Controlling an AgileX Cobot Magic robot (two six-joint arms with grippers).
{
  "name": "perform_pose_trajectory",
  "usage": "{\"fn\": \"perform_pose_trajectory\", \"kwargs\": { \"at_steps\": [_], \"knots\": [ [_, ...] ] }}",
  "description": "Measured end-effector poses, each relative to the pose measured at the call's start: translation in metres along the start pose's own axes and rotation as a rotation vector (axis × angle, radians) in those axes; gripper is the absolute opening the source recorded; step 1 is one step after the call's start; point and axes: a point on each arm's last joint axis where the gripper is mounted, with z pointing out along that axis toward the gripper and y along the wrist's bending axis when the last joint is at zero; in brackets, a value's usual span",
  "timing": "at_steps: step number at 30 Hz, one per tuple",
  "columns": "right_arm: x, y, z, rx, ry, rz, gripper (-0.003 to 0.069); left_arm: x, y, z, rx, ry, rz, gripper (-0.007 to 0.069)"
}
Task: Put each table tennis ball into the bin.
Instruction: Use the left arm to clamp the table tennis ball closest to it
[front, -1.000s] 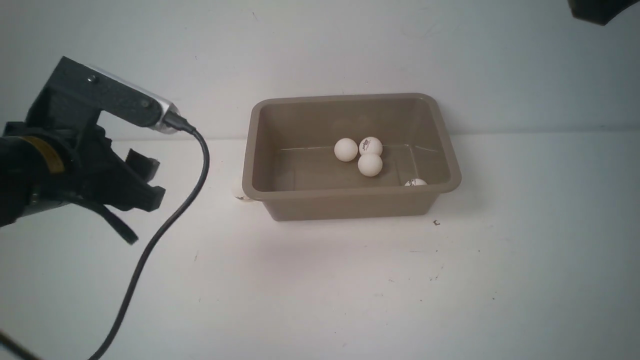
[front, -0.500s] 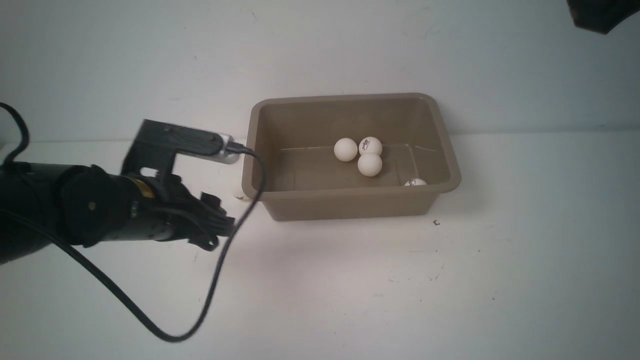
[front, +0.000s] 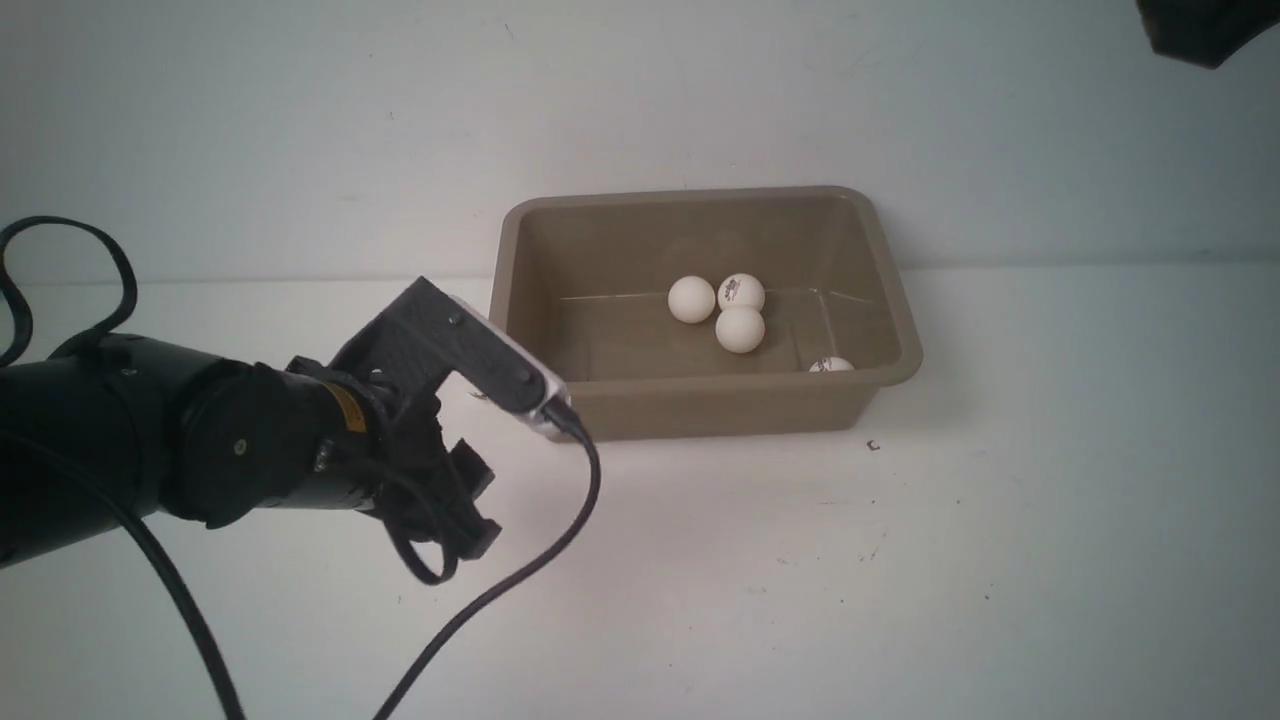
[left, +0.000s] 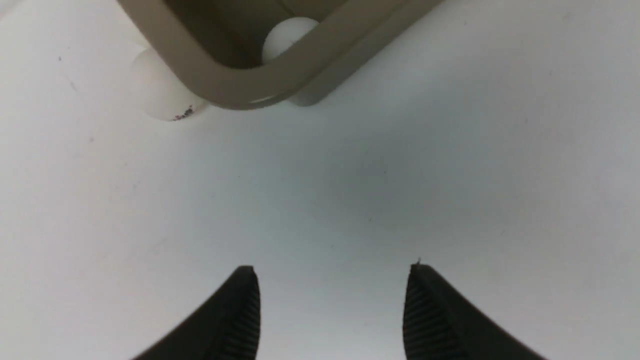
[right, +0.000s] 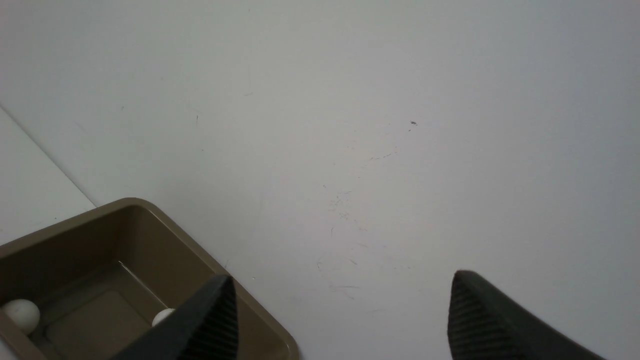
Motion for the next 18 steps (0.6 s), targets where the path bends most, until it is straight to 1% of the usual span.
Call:
{"fn": "perform_pose_trajectory", "kwargs": {
  "at_steps": [2, 4, 6, 9, 11, 13, 15, 16, 18],
  "knots": [
    [0.0001, -0.0005, 0.0000, 0.006, 0.002, -0.011, 0.0513, 0.0033, 0.0025, -0.0001, -0.014, 0.033, 0.117, 0.0353],
    [0.0003, -0.0010, 0.0000, 0.011, 0.003, -0.022, 0.0513, 0.0055, 0.0042, -0.0002, -0.028, 0.058, 0.192, 0.0353],
    [0.0003, -0.0013, 0.0000, 0.014, 0.004, -0.026, 0.0513, 0.0065, 0.0057, -0.0003, -0.039, 0.069, 0.202, 0.0352],
    [0.0003, -0.0013, 0.0000, 0.014, 0.004, -0.027, 0.0513, 0.0065, 0.0066, -0.0003, -0.054, 0.067, 0.094, 0.0353],
    [0.0003, -0.0014, 0.0000, 0.015, 0.004, -0.028, 0.0513, 0.0064, 0.0067, -0.0003, -0.058, 0.063, -0.003, 0.0353],
    [0.0003, -0.0014, 0.0000, 0.016, 0.003, -0.029, 0.0513, 0.0059, 0.0065, -0.0003, -0.060, 0.053, -0.171, 0.0353],
    [0.0000, -0.0015, 0.0000, 0.017, 0.000, -0.030, 0.0513, 0.0053, 0.0051, -0.0002, -0.050, 0.046, -0.294, 0.0353],
    [-0.0003, -0.0017, 0.0000, 0.018, -0.003, -0.031, 0.0513, 0.0044, 0.0029, -0.0002, -0.040, 0.044, -0.319, 0.0353],
    [-0.0007, -0.0018, 0.0000, 0.020, -0.007, -0.033, 0.0513, 0.0025, -0.0018, -0.0001, -0.022, 0.040, -0.322, 0.0353]
  ]
}}
